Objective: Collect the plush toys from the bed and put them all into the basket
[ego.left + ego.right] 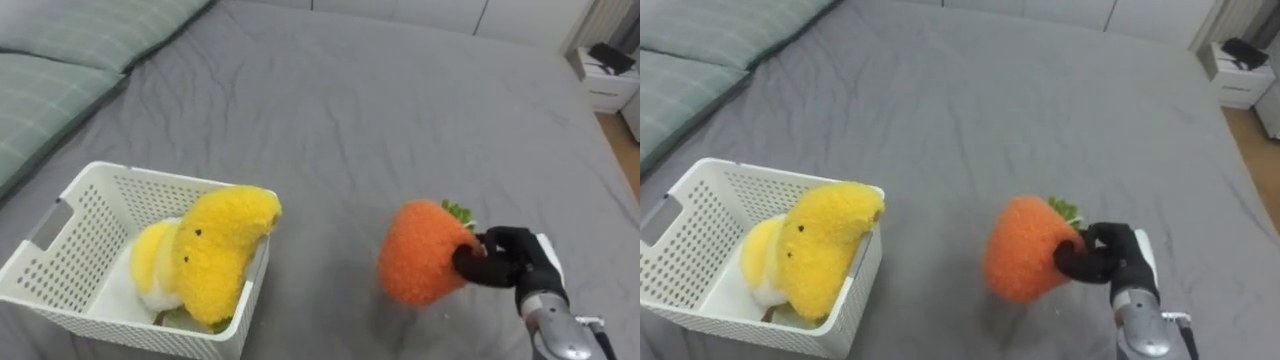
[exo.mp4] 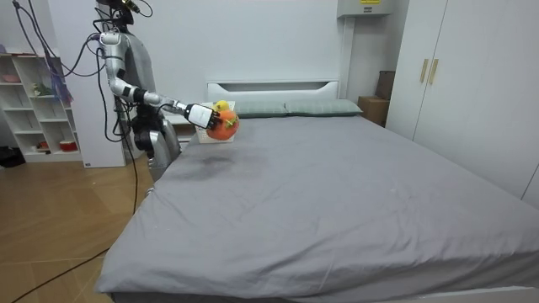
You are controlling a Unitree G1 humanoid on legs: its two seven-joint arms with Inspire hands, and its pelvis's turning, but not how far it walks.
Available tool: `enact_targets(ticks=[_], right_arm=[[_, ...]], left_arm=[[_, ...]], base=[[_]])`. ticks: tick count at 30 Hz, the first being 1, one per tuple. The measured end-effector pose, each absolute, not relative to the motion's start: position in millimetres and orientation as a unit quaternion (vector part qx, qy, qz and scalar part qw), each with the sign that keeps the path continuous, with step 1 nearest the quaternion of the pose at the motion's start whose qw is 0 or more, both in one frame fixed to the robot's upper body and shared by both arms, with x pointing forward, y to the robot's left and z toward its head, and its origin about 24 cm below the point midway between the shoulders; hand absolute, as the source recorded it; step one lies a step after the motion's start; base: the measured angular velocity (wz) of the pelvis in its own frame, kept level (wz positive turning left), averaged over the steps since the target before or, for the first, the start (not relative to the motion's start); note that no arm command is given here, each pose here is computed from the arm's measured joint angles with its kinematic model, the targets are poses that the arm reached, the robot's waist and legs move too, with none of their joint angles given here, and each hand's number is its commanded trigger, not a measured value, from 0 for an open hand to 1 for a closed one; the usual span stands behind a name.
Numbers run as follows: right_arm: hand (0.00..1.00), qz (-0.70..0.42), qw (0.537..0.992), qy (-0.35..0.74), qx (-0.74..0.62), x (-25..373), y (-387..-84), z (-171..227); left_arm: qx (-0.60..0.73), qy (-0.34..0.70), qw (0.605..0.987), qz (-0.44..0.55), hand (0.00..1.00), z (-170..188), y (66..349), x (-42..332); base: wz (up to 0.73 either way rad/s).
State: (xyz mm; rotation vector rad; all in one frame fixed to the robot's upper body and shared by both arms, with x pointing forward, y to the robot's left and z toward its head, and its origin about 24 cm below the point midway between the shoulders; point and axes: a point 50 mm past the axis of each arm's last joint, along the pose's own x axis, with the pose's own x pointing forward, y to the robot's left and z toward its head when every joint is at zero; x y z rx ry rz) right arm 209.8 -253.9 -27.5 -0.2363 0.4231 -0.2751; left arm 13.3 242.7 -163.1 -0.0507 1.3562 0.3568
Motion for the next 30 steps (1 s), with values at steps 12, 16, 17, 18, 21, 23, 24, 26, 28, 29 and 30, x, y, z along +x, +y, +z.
enact_targets(ticks=[12, 16, 17, 18, 21, 23, 24, 26, 28, 29, 30], right_arm=[[1.00, -0.153, 0.977, 0.092, -0.116, 228, -257, 26], [1.00, -0.141, 0.982, 0.054, -0.113, 244, -252, 44], [1.00, -0.140, 0.982, 0.049, -0.113, 245, -251, 47], [1.00, -0.137, 0.983, 0.041, -0.115, 247, -250, 50], [1.00, -0.128, 0.985, 0.018, -0.117, 249, -246, 61], [1.00, -0.113, 0.987, 0.000, -0.117, 250, -244, 70], [1.00, -0.108, 0.987, -0.004, -0.118, 250, -244, 72], [1.00, -0.087, 0.989, -0.018, -0.118, 256, -236, 79], [1.00, -0.067, 0.990, -0.029, -0.118, 262, -228, 84], [1.00, -0.062, 0.990, -0.033, -0.119, 264, -226, 86], [1.00, -0.054, 0.990, -0.038, -0.121, 267, -223, 89]], left_arm=[[-0.064, 0.609, 0.767, 0.190, 0.00, -164, 239, 15], [-0.075, 0.613, 0.760, 0.202, 0.00, -166, 238, 8], [-0.075, 0.613, 0.760, 0.202, 0.00, -166, 238, 7], [-0.076, 0.616, 0.758, 0.203, 0.00, -166, 238, 5], [-0.077, 0.624, 0.749, 0.208, 0.00, -167, 240, -4], [-0.074, 0.630, 0.745, 0.205, 0.00, -166, 241, -10], [-0.072, 0.632, 0.745, 0.203, 0.00, -166, 241, -12], [-0.067, 0.637, 0.743, 0.194, 0.00, -166, 242, -14], [-0.070, 0.640, 0.741, 0.190, 0.00, -166, 241, -15], [-0.070, 0.640, 0.741, 0.189, 0.00, -166, 241, -15], [-0.070, 0.640, 0.742, 0.189, 0.00, -166, 241, -14]], base=[[-0.13], [-0.03], [0.00], [0.00], [0.00], [0.00], [0.10], [0.16], [0.12], [0.14], [0.15]])
